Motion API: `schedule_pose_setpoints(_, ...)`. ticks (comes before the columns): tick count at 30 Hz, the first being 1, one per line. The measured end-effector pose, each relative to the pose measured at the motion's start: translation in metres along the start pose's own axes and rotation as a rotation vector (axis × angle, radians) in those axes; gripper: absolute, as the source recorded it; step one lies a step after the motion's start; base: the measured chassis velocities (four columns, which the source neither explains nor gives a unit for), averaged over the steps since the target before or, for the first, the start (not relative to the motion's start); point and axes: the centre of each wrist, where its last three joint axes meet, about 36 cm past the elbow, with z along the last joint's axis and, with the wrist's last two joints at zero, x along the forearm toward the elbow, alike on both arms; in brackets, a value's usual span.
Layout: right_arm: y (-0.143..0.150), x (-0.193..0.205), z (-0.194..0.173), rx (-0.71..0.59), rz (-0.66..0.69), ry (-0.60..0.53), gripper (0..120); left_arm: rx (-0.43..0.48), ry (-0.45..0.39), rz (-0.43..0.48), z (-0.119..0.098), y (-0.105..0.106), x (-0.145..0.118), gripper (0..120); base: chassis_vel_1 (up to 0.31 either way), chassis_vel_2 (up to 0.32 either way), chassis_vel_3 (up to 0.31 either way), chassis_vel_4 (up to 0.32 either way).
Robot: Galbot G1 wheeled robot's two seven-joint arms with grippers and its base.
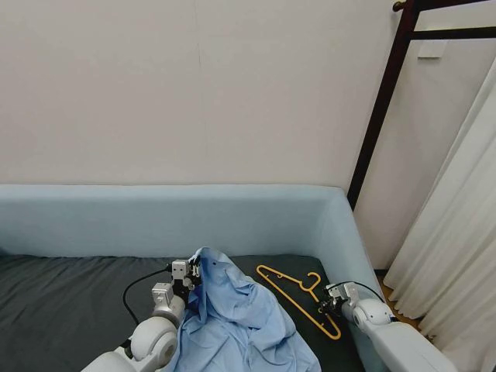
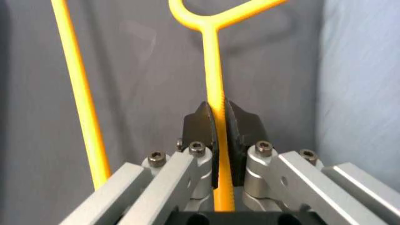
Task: Pick up the clothes from the sofa and hang them on the clothes hanger.
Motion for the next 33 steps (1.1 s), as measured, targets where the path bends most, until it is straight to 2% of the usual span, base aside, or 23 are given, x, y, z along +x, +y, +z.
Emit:
schedule_pose_setpoints(7,0.003,0.024,-0.035,-0.024,0.061,-0.128,4,-0.003,-0.002,0.003,-0.001,0.001,-0.001,0,0.000,0.000,0.000,0.000)
schedule_pose_setpoints(11,0.013,0.060,-0.059,0.029,0.099,-0.251,4,0.004,-0.006,0.007,-0.006,0.002,-0.002,0,0.000,0.000,0.000,0.000)
schedule_pose_setpoints(12,0.013,0.060,-0.059,0.029,0.099,-0.251,4,0.004,-0.006,0.007,-0.006,0.002,-0.002,0,0.000,0.000,0.000,0.000)
schedule_pose_setpoints(15,0.018,0.087,-0.057,0.141,0.149,-0.349,4,0.007,-0.011,0.008,-0.011,0.004,-0.003,0,0.000,0.000,0.000,0.000)
schedule_pose_setpoints(17,0.023,0.111,-0.047,0.263,0.184,-0.419,4,0.013,-0.018,0.011,-0.019,0.004,-0.004,0,0.000,0.000,0.000,0.000)
schedule_pose_setpoints(18,0.023,0.111,-0.047,0.263,0.184,-0.419,4,0.013,-0.018,0.011,-0.019,0.004,-0.004,0,0.000,0.000,0.000,0.000)
schedule_pose_setpoints(20,0.029,0.121,-0.038,0.342,0.195,-0.453,4,0.019,-0.022,0.009,-0.024,0.005,-0.003,0,0.000,0.000,0.000,0.000)
schedule_pose_setpoints(22,0.039,0.133,-0.024,0.476,0.199,-0.502,4,0.031,-0.030,0.000,-0.033,0.008,0.003,0,0.000,0.000,0.000,0.000)
schedule_pose_setpoints(23,0.039,0.133,-0.024,0.476,0.199,-0.502,4,0.031,-0.030,0.000,-0.033,0.008,0.003,0,0.000,0.000,0.000,0.000)
schedule_pose_setpoints(26,0.064,0.150,0.014,0.687,0.205,-0.578,4,0.040,-0.039,-0.006,-0.046,0.014,0.009,0,0.000,0.000,0.000,0.000)
schedule_pose_setpoints(28,0.077,0.153,0.034,0.748,0.189,-0.600,4,0.041,-0.042,-0.009,-0.053,0.018,0.013,0,0.000,0.000,0.000,0.000)
schedule_pose_setpoints(33,0.093,0.158,0.062,0.802,0.157,-0.619,4,0.045,-0.048,-0.011,-0.063,0.021,0.016,0,0.000,0.000,0.000,0.000)
